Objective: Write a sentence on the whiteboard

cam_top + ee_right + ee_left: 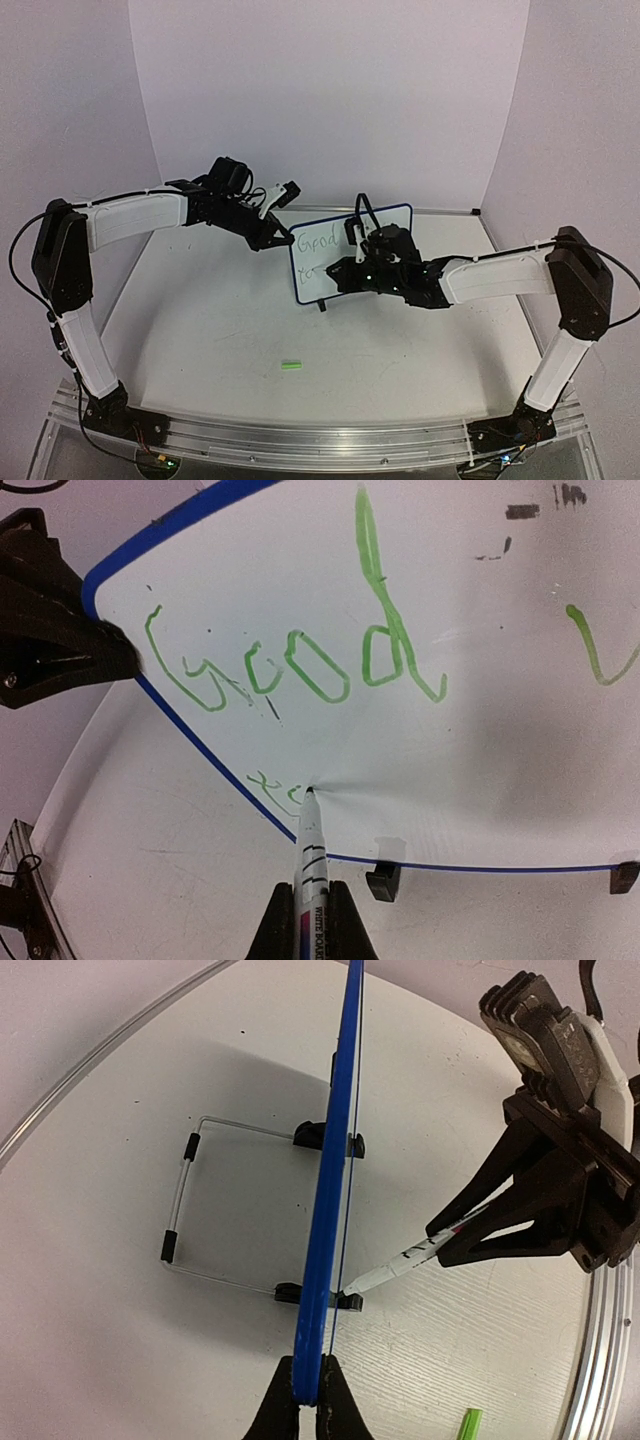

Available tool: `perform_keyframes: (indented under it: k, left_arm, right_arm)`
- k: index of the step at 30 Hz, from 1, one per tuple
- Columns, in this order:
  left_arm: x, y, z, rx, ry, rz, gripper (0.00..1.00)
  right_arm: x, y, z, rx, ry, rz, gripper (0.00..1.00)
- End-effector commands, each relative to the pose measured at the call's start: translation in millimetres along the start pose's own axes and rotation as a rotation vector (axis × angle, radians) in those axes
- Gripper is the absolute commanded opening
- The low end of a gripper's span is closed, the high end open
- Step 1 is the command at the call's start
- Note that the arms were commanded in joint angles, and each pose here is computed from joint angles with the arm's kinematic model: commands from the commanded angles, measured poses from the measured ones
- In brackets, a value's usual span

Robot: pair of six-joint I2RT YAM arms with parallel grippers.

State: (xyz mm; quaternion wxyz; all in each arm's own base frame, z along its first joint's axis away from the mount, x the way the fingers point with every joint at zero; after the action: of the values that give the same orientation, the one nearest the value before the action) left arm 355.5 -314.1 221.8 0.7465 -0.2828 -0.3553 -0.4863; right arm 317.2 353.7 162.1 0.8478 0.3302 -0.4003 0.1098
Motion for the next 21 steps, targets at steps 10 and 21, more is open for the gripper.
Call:
perform_keyframes:
  k: [10,21]
  left_arm:
    - [-7.8,8.6,7.0,0.08,0.043,-0.047,0.0]
    - [-8.0,8.3,6.8,0.077,0.043,-0.047,0.0]
  right_arm:
    - [20.1,11.1,0.9,0.041,-0.051,0.007,0.0]
    - [17.4,12.3,-5.1,0.053,-0.036,0.005,0.0]
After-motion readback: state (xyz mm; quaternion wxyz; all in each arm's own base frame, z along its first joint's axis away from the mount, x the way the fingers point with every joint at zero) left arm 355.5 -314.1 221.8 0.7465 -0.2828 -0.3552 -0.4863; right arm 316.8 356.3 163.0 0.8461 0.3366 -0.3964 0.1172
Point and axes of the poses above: each gripper's point midway between its finger pads, its own z axis back along the fingers, its own y axis along the line the jaws close on, x = y × z, the point moved 4 cm from there along z, back along the fingers, and after that the axes turned 4 degrees about -z, right-handed, at the moved point
